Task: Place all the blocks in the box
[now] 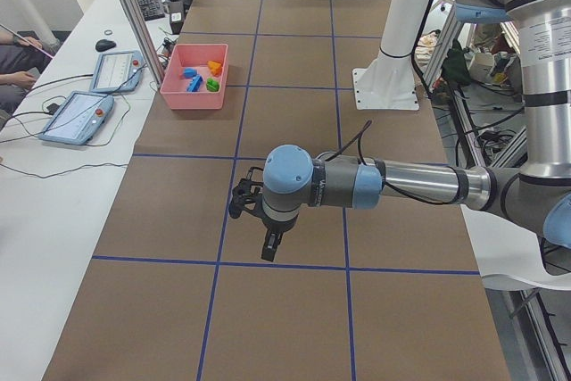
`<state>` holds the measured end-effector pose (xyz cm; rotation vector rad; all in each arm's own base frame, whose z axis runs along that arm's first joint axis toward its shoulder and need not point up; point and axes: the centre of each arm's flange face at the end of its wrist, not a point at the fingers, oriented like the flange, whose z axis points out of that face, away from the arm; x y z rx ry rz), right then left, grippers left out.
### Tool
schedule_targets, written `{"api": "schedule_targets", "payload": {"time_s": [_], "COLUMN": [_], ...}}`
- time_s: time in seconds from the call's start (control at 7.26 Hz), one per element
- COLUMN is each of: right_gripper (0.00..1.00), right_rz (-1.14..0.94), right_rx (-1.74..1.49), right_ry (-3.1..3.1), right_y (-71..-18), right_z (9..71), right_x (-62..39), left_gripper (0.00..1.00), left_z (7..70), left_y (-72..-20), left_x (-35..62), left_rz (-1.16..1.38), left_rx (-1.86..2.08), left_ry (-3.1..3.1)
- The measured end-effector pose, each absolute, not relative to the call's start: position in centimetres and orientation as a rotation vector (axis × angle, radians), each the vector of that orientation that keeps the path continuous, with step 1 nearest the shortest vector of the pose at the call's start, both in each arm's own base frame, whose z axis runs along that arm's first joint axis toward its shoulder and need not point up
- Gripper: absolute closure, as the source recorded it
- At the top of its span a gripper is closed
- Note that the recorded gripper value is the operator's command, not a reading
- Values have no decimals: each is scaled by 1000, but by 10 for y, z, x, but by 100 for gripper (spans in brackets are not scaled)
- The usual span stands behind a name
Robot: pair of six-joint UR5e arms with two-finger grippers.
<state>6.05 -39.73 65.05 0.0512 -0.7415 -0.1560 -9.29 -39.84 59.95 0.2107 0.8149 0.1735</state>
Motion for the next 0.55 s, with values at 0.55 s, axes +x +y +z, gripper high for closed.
{"api": "schedule_targets", "payload": {"time_s": [0.55], "right_gripper": [0], "right_rz": [-125], "right_rx": [42], "right_ry": [-746], "right_y": [-400], "right_z": [649], "right_x": [60], "left_gripper": [0], "left_z": [600], "left_y": [-398], "left_x": [-93], "left_rz": [172], "left_rx": [210], "left_ry": [815]}}
